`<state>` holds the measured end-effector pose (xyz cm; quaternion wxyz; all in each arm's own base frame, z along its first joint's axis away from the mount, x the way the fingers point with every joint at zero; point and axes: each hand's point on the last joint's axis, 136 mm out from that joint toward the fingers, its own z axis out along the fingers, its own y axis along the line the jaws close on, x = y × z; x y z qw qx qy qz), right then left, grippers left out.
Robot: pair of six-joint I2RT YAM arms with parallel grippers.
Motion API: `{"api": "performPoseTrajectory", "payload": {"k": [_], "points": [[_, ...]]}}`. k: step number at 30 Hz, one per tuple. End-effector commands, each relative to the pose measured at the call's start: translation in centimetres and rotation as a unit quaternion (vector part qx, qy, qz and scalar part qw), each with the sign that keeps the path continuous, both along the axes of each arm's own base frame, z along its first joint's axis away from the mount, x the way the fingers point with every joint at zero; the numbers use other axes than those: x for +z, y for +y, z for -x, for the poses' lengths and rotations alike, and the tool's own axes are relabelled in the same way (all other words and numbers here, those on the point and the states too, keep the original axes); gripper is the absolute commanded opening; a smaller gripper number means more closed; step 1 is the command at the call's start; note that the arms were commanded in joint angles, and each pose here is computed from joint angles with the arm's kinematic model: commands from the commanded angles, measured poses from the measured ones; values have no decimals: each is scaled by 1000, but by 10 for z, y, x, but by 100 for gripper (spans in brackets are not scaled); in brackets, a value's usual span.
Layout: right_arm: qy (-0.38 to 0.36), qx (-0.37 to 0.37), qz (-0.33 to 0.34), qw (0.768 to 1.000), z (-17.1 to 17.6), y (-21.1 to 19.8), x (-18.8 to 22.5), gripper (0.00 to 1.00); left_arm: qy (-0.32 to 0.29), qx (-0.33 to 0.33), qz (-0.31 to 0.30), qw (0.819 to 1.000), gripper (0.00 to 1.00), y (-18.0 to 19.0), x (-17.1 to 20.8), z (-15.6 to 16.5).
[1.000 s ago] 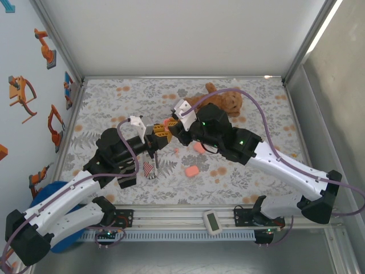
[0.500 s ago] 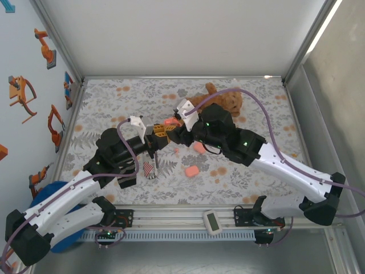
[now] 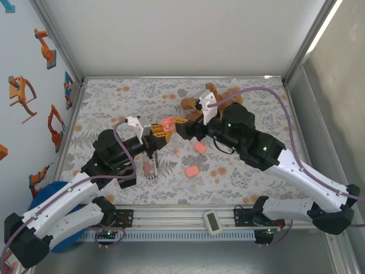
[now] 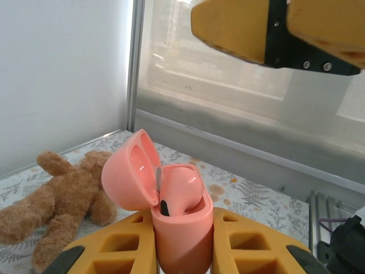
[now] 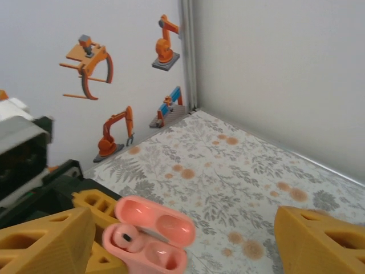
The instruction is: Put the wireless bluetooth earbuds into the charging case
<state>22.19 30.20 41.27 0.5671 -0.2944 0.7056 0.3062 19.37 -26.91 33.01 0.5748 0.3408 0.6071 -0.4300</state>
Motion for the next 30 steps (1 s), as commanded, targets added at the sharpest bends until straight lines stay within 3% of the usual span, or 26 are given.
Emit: {"api": "performPoseTrajectory", "payload": {"k": [1,11,18,30], "points": [[31,-51,-31,998,-15,-21,-4,84,-28,-4,18,999,0,6,16,10],[159,-111,-52,980,-51,-47,-71,89,-58,15,12,998,0,28,28,26],[248,-127,-31,960,-71,-38,-131,87,-80,9,23,996,0,34,45,36],[377,-118,67,916,-90,6,-248,67,-95,5,33,995,0,41,56,46]]}}
